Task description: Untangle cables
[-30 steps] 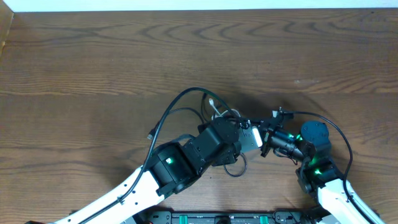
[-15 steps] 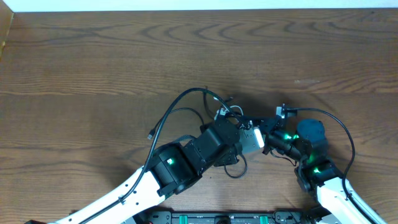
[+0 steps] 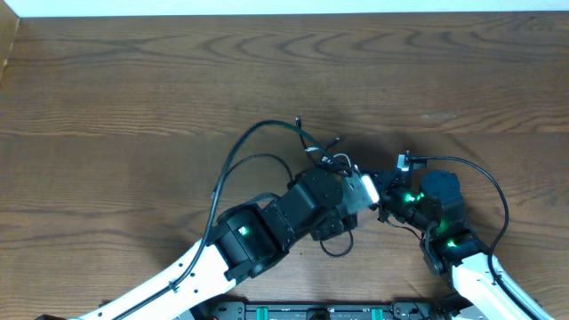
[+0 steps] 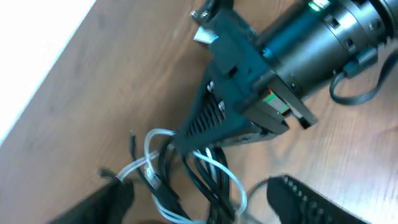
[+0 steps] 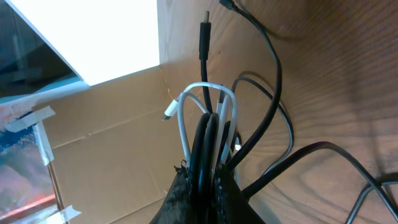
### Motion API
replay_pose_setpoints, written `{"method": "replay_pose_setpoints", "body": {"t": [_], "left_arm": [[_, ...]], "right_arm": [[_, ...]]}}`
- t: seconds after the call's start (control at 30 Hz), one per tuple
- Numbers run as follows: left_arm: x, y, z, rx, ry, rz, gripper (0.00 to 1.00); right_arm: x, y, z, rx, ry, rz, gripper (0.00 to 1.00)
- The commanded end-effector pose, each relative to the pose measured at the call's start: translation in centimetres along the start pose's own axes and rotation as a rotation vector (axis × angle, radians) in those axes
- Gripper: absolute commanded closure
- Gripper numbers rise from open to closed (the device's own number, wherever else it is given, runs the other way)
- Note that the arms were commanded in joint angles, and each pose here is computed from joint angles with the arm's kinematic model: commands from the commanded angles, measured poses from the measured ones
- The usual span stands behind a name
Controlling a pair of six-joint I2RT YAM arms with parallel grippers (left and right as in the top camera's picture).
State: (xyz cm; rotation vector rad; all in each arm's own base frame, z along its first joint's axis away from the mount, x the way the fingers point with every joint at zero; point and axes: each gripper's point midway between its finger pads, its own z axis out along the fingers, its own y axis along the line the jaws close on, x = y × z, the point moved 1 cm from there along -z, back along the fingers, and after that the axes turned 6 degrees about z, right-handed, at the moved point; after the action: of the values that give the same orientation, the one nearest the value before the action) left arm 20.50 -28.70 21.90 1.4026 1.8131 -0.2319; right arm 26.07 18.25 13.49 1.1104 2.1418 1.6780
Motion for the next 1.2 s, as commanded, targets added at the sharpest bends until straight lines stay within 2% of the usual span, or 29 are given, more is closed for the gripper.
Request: {"method": "replay_pose_setpoints", "body": {"t": [0.0, 0.07, 0.17, 0.4, 0.47, 0.57, 0.6, 0.73, 0.77, 0.8, 0.97, 1.17], "left_arm": [[-1.1, 0.3, -0.4, 0.006, -0.026, -0.359, 0.25], [-0.8, 0.1, 0.0, 0.010, -0.011, -0.477, 0.28], [-0.5, -0.1, 0.7, 0.012, 0.013, -0.563, 0.36], [1.6, -1.1, 3.9, 0.019, 0.126, -0.579, 0.37], [2.0, -1.2, 4.4, 0.015, 0.143, -0.577, 0.40], [2.4, -0.5, 4.5, -0.034, 0.153, -0.572, 0.53], [2.4, -0.1, 4.4, -0.058, 0.151, -0.571, 0.61], [2.6, 1.3, 3.8, -0.144, 0.140, -0.566, 0.79], [2.5, 1.5, 3.7, -0.155, 0.137, -0.563, 0.81], [2.5, 1.7, 3.6, -0.166, 0.134, -0.563, 0.91], [2.9, 2.3, 3.4, -0.207, 0.145, -0.558, 0.92], [3.8, 5.3, 2.1, -0.405, 0.149, -0.547, 0.92]], "right_arm": [[0.2, 0.1, 0.1, -0.002, 0.001, -0.025, 0.99], [0.1, 0.1, 0.1, -0.002, -0.003, -0.025, 0.99], [0.1, 0.1, 0.1, -0.003, -0.005, -0.025, 0.99], [0.1, 0.1, 0.1, -0.002, -0.005, -0.025, 0.99], [0.1, 0.0, 0.1, -0.002, -0.004, -0.025, 0.99], [0.1, -0.1, 0.1, 0.005, -0.005, -0.021, 0.99], [0.1, -0.2, 0.1, 0.008, -0.006, -0.020, 0.99], [0.0, -0.4, 0.1, 0.018, -0.006, -0.014, 0.99], [0.0, -0.5, 0.1, 0.021, -0.007, -0.012, 0.99], [0.0, -0.5, 0.1, 0.021, -0.007, -0.012, 0.99], [0.0, -0.5, 0.1, 0.021, -0.007, -0.024, 0.99], [-0.1, -1.7, 0.0, 0.069, -0.010, -0.049, 0.98]]}}
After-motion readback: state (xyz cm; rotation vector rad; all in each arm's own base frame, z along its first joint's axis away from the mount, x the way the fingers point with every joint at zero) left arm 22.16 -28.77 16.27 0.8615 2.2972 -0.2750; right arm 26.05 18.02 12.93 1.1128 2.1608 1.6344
